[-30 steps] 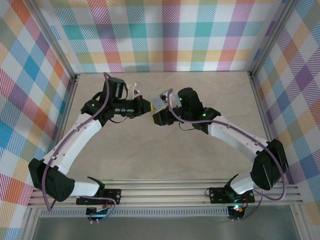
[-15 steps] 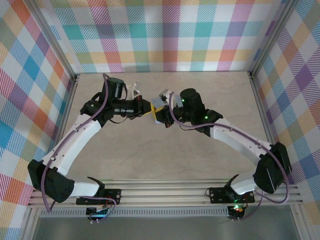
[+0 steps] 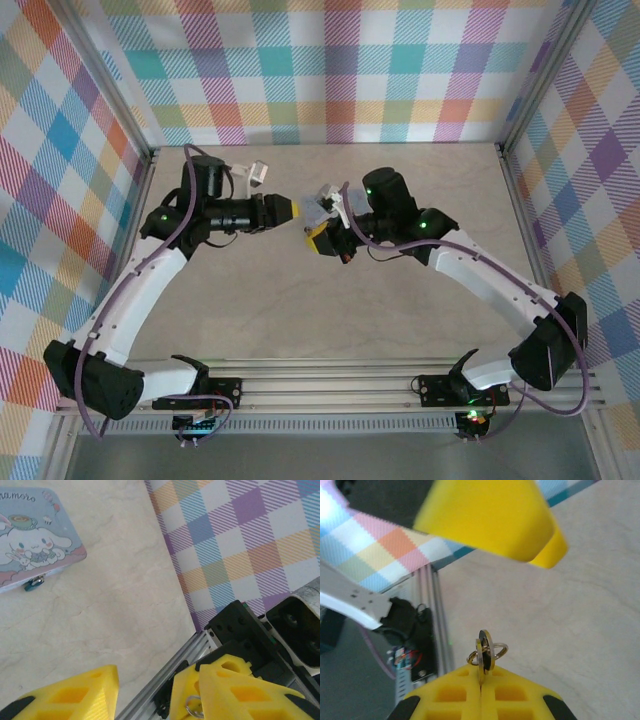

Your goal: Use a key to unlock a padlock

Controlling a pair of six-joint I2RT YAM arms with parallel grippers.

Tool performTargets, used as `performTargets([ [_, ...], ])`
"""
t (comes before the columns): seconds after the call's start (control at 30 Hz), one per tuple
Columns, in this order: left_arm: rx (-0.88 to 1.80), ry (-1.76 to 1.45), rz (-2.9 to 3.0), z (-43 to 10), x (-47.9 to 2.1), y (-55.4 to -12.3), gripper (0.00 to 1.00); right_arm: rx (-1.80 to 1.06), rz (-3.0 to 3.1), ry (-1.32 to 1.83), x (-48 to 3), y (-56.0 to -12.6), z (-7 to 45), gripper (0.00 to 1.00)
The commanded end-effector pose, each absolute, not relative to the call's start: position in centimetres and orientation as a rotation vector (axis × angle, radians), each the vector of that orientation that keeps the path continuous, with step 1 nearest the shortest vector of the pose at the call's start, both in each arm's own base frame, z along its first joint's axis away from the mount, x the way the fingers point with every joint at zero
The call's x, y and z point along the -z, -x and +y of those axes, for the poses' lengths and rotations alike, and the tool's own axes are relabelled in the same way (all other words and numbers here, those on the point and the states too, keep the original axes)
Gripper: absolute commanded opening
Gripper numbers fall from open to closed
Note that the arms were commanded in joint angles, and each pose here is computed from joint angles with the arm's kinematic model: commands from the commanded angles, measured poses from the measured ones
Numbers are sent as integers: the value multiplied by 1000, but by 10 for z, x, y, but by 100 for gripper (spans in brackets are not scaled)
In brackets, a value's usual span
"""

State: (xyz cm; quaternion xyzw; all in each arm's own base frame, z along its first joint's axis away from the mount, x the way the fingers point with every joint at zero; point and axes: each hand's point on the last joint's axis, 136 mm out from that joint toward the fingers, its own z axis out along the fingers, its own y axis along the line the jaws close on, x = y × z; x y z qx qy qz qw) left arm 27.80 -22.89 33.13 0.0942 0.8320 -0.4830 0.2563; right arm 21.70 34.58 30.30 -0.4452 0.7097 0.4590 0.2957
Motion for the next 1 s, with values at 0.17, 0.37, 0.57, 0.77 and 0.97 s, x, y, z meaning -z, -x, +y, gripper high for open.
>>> performTargets([
  [0.17,1471,-767,2011,-245,-349,-231,48,-1409,1939,1289,-303,-192,347,0],
  [0.37,1444,-837,2016,-242,-340,-221,48,-1421,1949,1273,-303,-195,348,0],
  [0.57,1484,-847,2070,-244,-327,-218,48,-1424,1951,1273,-305,-196,349,0],
  [0.77,1490,-857,2086,-250,-324,-221,46,-1432,1965,1269,-302,-197,350,0],
  [0.97,1505,-868,2101,-257,-322,-224,41,-1438,1971,1262,-300,-199,352,0],
])
